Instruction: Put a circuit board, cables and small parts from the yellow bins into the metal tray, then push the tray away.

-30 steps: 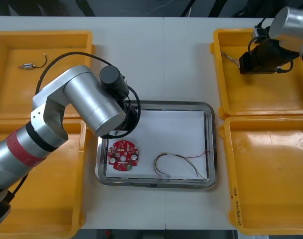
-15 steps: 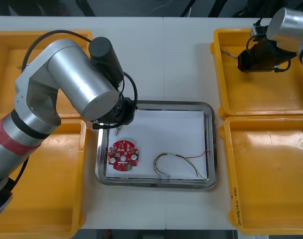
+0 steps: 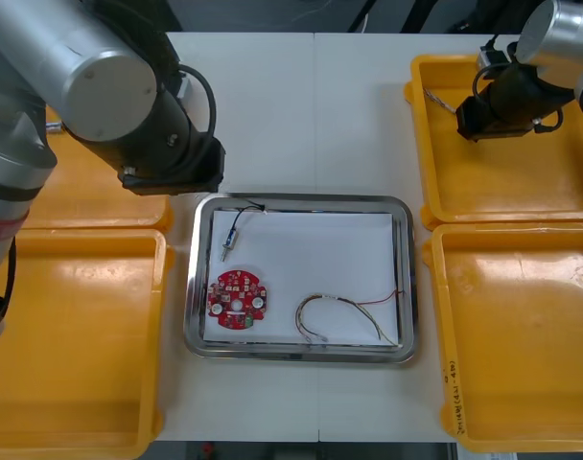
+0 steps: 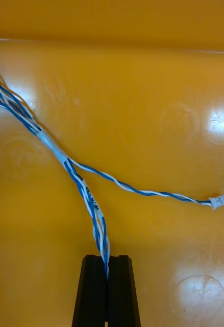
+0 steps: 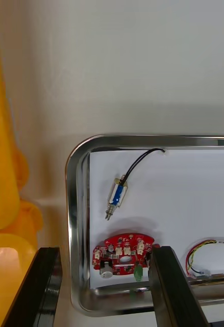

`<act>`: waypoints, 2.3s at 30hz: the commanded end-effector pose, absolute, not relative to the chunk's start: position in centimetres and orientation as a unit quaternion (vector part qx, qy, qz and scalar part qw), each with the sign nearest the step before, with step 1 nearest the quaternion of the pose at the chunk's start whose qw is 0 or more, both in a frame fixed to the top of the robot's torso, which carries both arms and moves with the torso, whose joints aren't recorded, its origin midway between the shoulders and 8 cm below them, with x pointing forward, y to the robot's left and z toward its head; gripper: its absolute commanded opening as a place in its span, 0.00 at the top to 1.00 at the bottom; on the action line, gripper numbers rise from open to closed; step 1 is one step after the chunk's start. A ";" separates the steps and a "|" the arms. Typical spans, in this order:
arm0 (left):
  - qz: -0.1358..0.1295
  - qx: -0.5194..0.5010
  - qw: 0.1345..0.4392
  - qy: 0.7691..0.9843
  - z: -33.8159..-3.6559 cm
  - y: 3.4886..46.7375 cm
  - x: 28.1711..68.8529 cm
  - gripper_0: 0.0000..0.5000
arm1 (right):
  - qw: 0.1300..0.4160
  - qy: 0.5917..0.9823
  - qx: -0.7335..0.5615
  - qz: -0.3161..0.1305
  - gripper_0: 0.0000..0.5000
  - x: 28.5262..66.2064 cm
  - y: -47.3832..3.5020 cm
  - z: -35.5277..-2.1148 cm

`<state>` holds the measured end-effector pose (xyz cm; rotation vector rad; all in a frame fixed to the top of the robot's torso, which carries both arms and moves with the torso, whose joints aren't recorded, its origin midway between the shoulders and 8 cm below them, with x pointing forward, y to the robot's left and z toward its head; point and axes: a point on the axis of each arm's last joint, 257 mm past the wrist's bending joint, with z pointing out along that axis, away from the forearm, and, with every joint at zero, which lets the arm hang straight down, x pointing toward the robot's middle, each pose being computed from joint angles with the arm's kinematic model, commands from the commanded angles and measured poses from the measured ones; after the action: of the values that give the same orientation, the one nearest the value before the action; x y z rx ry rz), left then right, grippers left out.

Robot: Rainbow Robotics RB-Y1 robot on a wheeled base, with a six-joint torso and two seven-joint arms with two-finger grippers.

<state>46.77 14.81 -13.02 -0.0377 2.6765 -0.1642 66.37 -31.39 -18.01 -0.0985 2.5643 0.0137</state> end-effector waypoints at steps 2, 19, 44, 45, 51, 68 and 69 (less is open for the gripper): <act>-0.026 0.034 0.263 0.964 -8.9 18.7 48.0 0.00 | 0.304 0.951 -0.048 -0.006 1.00 67.1 -33.1 -13.6; -0.048 0.020 0.240 0.969 -5.8 25.5 51.8 0.00 | 0.260 0.965 -0.031 -0.007 1.00 62.7 -38.8 -12.7; 0.015 -0.020 0.265 0.964 -6.9 38.3 57.6 0.00 | 0.232 0.973 -0.012 -0.008 1.00 60.0 -41.5 -14.6; 0.015 -0.022 0.270 0.963 -6.9 38.5 57.9 0.00 | 0.231 0.973 -0.011 -0.009 1.00 60.0 -41.6 -14.6; 0.022 -0.024 0.304 0.952 -6.1 39.2 59.5 0.00 | 0.231 0.973 -0.013 -0.016 1.00 59.3 -41.9 -14.5; 0.044 0.011 0.396 0.917 -6.0 42.9 64.6 0.00 | 0.219 0.976 -0.009 -0.008 1.00 57.8 -41.1 -14.5; 0.046 0.012 0.398 0.916 -6.0 43.1 64.7 0.00 | 0.219 0.976 -0.009 -0.008 1.00 57.8 -41.0 -14.5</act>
<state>63.52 40.48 -11.13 -0.0432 2.4225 0.0376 57.83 -39.36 -16.43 -0.1177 2.7466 -0.0213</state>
